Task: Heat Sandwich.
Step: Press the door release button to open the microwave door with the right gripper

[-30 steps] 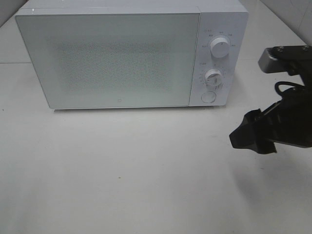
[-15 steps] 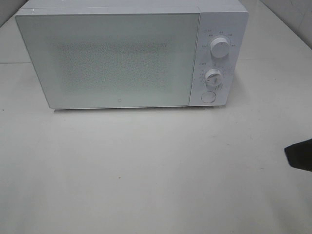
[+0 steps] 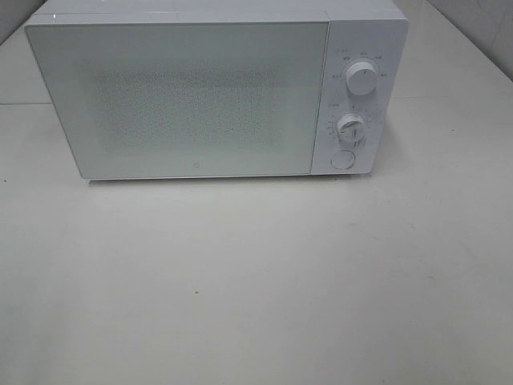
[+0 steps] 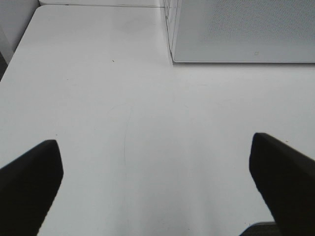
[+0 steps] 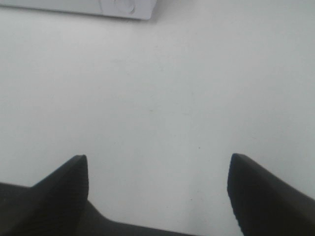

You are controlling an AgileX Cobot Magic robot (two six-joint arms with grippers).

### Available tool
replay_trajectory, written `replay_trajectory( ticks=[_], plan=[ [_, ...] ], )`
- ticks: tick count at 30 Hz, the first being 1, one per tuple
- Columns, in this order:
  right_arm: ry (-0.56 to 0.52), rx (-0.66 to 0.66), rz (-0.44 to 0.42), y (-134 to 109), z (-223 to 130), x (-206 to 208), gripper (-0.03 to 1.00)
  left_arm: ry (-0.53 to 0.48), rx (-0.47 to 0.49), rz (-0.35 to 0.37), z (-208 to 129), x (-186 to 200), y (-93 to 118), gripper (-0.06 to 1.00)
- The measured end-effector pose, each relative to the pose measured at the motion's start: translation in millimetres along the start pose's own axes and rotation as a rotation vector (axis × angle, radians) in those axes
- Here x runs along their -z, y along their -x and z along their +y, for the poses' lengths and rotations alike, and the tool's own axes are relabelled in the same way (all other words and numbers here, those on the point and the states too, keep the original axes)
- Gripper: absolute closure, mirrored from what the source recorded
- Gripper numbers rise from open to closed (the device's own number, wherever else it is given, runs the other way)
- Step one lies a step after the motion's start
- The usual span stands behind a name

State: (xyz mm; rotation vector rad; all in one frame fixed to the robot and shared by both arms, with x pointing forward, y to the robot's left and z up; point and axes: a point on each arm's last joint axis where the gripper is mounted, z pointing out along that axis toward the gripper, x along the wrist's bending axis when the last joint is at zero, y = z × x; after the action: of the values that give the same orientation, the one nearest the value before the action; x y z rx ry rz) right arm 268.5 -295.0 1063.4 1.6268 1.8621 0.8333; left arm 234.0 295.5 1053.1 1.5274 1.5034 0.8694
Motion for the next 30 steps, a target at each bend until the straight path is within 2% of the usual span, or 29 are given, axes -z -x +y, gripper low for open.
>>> replay_trajectory(
  ticks=[3,12,30],
  plan=[
    [0.062,-0.031,-0.054,3,-18,4,0.21,0.0,0.0,0.0,0,0,0,-0.03],
    [0.203,-0.06,-0.107,2,-36,19,0.21,0.0,0.0,0.0,0,0,0,-0.03],
    [0.208,-0.058,-0.104,2,-37,20,0.21,0.0,0.0,0.0,0,0,0,-0.03]
  ],
)
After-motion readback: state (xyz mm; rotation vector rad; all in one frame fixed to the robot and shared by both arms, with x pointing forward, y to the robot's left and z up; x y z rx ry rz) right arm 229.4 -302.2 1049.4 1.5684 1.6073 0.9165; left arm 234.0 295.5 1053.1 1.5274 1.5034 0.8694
